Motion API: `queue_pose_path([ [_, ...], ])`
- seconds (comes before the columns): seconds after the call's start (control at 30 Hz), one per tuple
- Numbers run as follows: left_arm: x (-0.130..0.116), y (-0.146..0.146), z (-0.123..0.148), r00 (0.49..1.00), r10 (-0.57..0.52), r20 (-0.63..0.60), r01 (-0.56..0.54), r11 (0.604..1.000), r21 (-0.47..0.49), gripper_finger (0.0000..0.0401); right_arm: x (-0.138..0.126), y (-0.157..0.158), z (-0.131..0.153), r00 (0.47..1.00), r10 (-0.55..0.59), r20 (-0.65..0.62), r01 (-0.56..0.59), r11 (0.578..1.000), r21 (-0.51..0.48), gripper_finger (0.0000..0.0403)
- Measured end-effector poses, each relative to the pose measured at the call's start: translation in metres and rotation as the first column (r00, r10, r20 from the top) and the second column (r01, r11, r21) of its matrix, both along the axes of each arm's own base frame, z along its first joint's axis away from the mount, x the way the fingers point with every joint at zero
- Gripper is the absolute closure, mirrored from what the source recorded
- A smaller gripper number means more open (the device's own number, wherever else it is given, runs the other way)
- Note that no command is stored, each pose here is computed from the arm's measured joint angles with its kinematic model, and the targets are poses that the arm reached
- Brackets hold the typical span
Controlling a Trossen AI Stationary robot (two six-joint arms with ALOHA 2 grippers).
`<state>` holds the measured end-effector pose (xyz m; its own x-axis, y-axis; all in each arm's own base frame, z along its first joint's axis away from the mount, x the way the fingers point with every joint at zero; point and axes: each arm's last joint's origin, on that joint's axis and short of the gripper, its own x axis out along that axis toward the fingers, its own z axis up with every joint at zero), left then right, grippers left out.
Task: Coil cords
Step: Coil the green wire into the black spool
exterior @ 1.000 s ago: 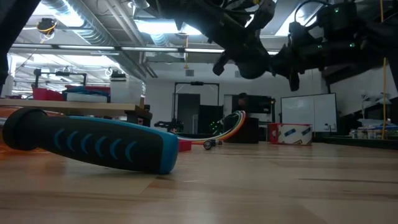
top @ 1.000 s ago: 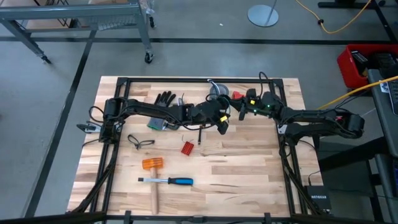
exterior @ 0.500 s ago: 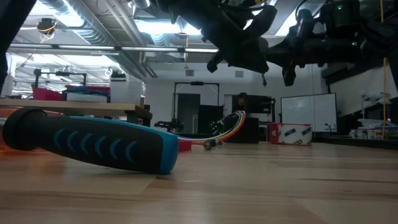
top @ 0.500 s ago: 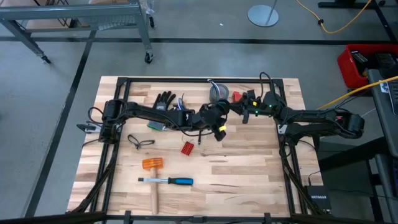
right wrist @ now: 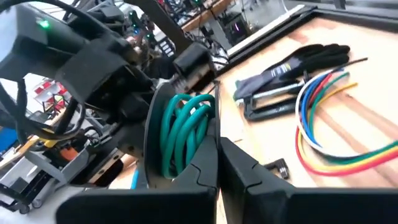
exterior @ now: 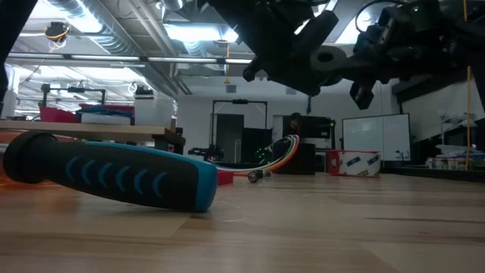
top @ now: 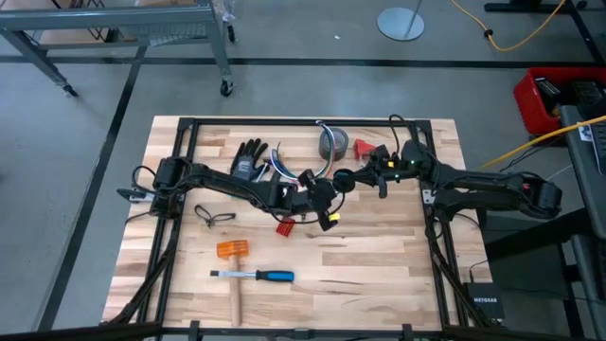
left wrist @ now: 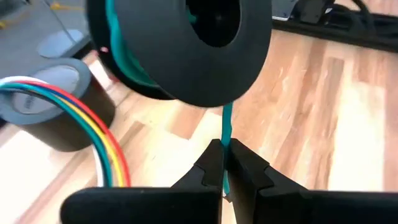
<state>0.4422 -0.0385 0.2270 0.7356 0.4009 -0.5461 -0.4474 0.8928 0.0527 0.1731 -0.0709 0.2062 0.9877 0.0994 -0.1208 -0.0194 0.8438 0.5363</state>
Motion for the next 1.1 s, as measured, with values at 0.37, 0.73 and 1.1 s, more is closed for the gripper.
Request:
queue_pose_path([
  [0.37, -0.002, -0.02, 0.004, 1.0, 0.001, 0.007, -0.002, 0.991, 0.137, 0.0401, -0.005, 0.008, -0.002, 0.981, 0.19, -0.03, -0.188, 0.98, 0.06, 0.04],
  [0.73, 0.0, -0.044, 0.015, 0.989, -0.135, -0.064, 0.15, 0.884, 0.444, 0.0401, -0.008, 0.014, -0.001, 0.919, 0.393, -0.014, -0.38, 0.898, 0.222, 0.04],
  [1.1, 0.001, -0.063, 0.026, 0.956, -0.239, -0.168, 0.289, 0.691, 0.663, 0.0397, -0.011, 0.018, 0.0, 0.853, 0.523, -0.01, -0.48, 0.79, 0.382, 0.04],
])
